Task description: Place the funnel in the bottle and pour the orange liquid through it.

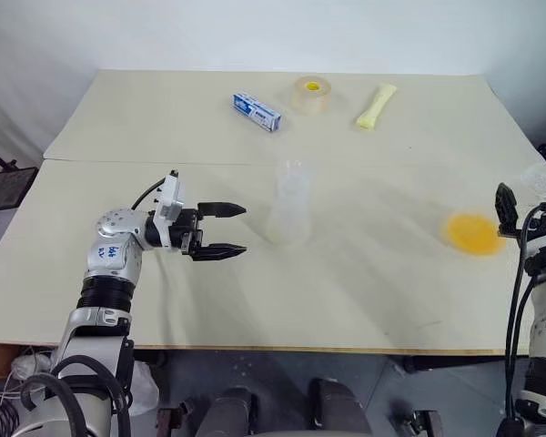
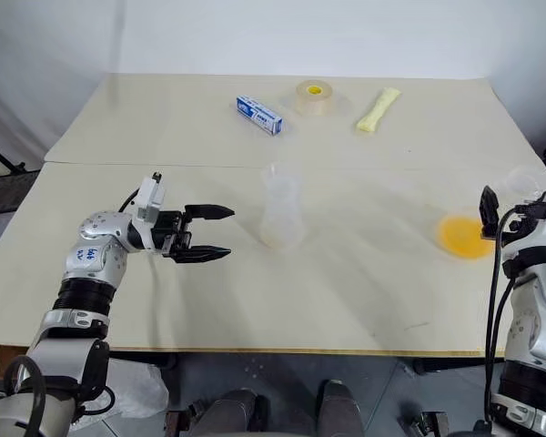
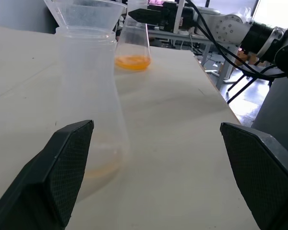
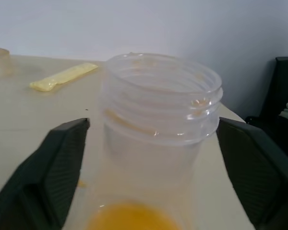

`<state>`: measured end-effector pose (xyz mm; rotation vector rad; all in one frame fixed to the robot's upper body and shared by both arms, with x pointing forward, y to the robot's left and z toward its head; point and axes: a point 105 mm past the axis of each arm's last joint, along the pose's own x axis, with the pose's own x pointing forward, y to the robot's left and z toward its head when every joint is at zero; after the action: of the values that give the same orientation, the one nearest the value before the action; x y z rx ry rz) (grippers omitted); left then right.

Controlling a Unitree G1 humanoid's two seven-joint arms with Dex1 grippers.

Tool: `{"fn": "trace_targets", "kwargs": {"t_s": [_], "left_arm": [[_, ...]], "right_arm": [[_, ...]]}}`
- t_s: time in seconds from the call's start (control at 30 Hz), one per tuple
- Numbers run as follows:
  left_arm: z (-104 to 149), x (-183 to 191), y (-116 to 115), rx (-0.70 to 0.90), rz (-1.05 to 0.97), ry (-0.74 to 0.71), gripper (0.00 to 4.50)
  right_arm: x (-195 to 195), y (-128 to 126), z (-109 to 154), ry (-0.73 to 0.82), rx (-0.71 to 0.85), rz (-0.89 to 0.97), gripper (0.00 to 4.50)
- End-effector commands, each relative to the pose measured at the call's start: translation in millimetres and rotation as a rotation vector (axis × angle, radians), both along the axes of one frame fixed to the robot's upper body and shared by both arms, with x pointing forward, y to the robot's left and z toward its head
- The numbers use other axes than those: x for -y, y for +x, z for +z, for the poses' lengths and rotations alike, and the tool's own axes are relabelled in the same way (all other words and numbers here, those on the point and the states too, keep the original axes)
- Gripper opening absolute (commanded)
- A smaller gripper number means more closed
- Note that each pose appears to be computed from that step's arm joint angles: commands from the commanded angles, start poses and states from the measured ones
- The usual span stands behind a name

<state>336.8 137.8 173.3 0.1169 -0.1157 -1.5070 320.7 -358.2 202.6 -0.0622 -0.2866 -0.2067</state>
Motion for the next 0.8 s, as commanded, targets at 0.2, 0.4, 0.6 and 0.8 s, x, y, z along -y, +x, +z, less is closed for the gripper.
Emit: {"fn": "trace_targets", "kwargs": {"t_s": [0.2,0.4,0.6,0.8], "left_arm": [[10,0,0,0.044,-0.019,-0.012,4.50],[8,0,2,0.038,-0.018,-0.013,4.50],[11,3,12,0.070,-0.004,-0.031,4.50],[18,5,24,0.105,0.022,-0.045,4.50]], "right_arm": [[-13,-9,32,-0.034,0.114,0.020,2.42],[-61,-10,61,-0.138,0.142,0.129,2.42],[-119,-4,86,-0.313,0.136,0.243,2.42],[-194,5,101,-0.639,0.115,0.371,2.42]]}}
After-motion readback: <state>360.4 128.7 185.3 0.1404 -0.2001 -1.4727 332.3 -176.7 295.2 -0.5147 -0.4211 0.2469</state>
